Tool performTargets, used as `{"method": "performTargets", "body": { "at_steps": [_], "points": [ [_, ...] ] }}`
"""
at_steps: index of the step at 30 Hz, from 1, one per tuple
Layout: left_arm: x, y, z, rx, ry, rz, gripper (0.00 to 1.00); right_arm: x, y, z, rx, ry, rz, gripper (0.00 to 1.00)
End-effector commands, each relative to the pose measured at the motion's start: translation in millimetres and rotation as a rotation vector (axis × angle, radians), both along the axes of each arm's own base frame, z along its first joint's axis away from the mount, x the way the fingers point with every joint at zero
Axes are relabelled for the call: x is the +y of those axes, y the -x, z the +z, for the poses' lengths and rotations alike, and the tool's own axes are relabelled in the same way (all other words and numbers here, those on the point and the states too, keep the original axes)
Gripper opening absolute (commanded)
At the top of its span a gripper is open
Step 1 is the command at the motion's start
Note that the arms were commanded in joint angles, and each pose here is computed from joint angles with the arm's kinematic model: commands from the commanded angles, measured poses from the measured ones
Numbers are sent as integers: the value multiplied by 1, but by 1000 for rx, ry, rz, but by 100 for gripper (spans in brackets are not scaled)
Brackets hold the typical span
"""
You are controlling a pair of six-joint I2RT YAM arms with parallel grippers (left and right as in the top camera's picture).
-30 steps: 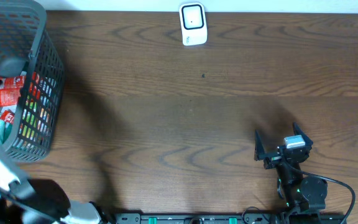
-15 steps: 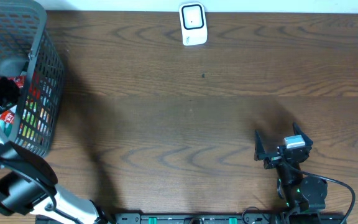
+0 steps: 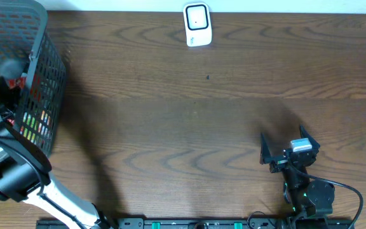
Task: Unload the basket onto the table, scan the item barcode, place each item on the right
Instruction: 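Move the left gripper into the grey basket toward a green juice carton, then grasp the green juice carton with the left gripper and lift it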
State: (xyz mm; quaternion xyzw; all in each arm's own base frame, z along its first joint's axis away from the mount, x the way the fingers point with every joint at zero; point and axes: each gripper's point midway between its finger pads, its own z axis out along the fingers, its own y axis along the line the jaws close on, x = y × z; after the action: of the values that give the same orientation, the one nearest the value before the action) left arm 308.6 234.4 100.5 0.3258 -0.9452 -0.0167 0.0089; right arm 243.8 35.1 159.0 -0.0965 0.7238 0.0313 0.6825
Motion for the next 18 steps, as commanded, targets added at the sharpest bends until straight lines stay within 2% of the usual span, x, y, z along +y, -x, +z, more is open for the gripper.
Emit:
{"method": "performTargets", "body": {
  "at_steps": [1, 10, 18],
  "points": [
    [-15, -5, -13, -24, 96, -71, 72, 0, 0, 0, 1, -11, -2, 99],
    [-12, 0, -27, -4, 80, -85, 72, 0, 0, 0, 1, -11, -2, 99],
    [4, 6, -27, 39, -8, -34, 70, 0, 0, 0, 1, -11, -2, 99]
  ]
}}
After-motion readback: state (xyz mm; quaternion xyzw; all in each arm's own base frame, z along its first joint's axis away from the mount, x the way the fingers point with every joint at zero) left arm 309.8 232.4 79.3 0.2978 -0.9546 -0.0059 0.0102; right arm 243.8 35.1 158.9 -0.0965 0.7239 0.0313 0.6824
